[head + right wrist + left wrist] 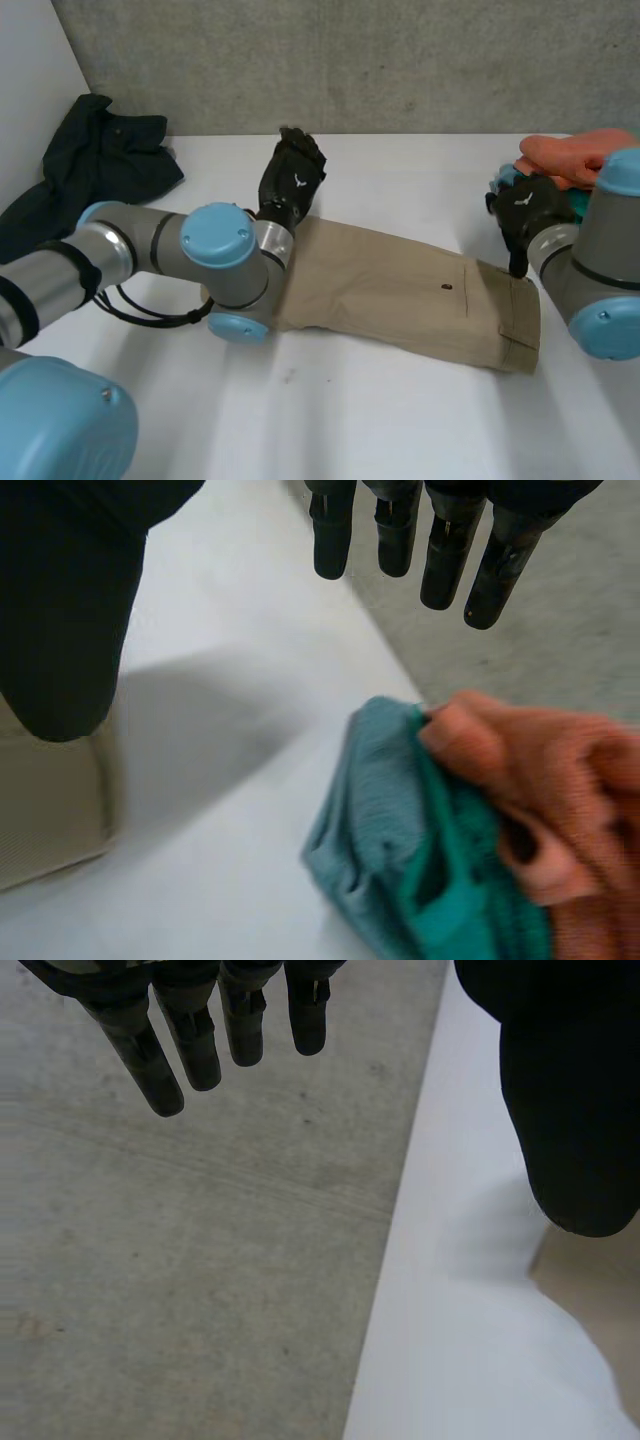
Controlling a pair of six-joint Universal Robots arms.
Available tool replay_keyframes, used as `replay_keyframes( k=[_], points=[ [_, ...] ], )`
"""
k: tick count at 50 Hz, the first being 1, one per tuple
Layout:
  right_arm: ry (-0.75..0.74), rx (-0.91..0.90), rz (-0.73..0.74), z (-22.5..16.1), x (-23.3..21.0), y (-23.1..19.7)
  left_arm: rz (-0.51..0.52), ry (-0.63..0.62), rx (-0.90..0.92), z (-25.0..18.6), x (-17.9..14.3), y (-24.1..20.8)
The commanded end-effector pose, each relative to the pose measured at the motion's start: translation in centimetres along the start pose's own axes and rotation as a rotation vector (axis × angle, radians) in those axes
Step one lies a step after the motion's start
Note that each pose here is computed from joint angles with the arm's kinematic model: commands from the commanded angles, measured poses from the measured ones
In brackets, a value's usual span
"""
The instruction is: Fold the laundry.
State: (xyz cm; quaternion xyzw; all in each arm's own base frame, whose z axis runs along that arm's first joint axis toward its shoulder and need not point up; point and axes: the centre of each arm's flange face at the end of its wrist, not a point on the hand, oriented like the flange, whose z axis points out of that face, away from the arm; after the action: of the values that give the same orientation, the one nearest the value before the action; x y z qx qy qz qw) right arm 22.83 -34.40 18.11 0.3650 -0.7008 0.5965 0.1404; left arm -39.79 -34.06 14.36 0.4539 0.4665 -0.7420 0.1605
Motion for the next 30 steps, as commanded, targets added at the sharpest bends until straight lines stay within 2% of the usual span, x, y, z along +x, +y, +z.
replay_keyframes(
  k=[1, 5, 12, 18, 22, 30],
  points=[
    [0.040, 0.066, 0.114, -3.9, 3.3, -2.1, -0.060, -0.027, -0.026, -1.8, -3.6, -1.7],
    [-0.082, 0.029, 0.206, -6.3, 2.7, -1.6, -0.146, -0.010, -0.048, -3.7, -4.8, -2.2],
    [-0.274, -0.152, 0.443, -9.1, 1.1, 1.6, -0.377, 0.075, -0.141, -8.0, -5.4, -2.3],
    [-0.306, -0.155, 0.491, -9.8, -0.6, 3.6, -0.522, 0.164, -0.261, -11.0, -4.9, -1.9],
    [-0.290, -0.138, 0.503, -9.7, -1.1, 4.7, -0.565, 0.187, -0.322, -12.2, -4.6, -1.4],
    [-0.277, -0.138, 0.491, -8.5, -2.4, 6.4, -0.570, 0.184, -0.358, -13.1, -4.5, -0.8]
  ],
)
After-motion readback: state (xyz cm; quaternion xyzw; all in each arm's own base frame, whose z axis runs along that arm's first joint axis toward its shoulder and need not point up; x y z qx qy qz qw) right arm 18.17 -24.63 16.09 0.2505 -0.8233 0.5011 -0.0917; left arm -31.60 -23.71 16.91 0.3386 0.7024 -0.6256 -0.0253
